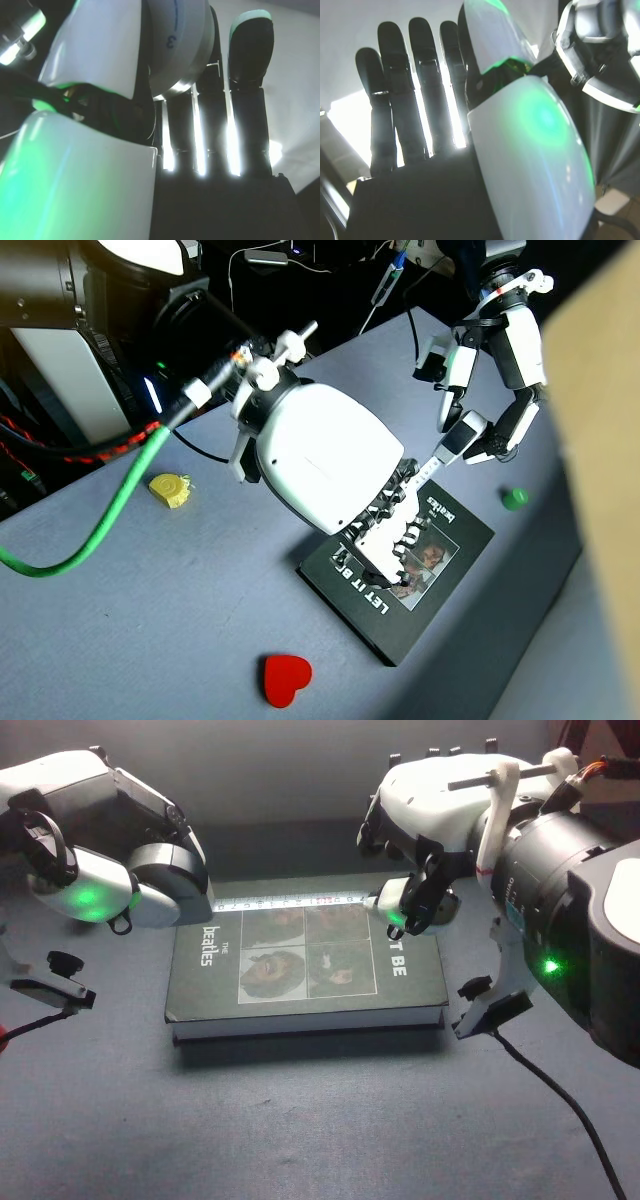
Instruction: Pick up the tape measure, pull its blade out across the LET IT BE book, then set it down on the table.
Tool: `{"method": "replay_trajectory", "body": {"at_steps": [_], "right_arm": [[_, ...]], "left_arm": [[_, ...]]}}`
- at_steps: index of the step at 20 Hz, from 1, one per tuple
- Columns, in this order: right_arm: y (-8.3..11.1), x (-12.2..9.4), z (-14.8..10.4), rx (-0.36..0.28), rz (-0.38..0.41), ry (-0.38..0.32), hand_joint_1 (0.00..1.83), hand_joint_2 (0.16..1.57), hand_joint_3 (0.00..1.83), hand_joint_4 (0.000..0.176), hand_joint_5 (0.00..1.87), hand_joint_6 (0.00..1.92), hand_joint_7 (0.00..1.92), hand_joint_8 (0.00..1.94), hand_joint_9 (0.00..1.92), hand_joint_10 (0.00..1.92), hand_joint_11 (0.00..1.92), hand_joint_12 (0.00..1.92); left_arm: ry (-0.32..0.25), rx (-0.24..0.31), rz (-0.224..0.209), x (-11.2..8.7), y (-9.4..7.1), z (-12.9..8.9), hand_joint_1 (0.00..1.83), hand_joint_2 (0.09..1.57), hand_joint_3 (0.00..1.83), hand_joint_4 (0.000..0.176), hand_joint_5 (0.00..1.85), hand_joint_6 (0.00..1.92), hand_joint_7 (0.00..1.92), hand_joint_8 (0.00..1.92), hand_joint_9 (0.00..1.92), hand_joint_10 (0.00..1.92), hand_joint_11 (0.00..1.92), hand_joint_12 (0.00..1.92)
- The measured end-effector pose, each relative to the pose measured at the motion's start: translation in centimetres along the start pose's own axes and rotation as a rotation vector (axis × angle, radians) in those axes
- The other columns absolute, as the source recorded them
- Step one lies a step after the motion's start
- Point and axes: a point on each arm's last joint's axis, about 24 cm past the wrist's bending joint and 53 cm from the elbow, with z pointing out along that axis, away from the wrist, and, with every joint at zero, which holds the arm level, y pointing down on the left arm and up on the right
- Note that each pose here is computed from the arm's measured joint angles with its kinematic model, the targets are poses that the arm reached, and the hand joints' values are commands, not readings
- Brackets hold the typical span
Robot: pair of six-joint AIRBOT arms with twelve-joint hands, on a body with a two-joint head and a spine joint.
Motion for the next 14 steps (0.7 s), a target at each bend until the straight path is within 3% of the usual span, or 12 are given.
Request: {"method": "replay_trajectory", "body": {"at_steps": [7,14], "right_arm": [[1.0,0.4,1.1,-0.024,-0.030,0.010,1.03,1.14,0.00,0.000,0.76,0.01,0.85,0.01,0.81,0.05,0.34,1.20],[0.9,1.4,2.0,0.007,-0.018,0.058,1.02,1.14,0.00,0.000,0.75,0.00,0.85,0.01,0.83,0.05,0.35,1.20]], "left_arm": [[-0.003,-0.010,0.004,0.0,0.4,0.0,1.49,1.06,0.00,0.000,0.96,0.86,1.12,0.49,1.12,0.83,0.94,1.43],[0.012,-0.008,0.004,0.3,0.4,0.0,1.49,1.06,0.00,0.000,0.96,0.86,1.12,0.48,1.12,0.83,0.95,1.42]]}}
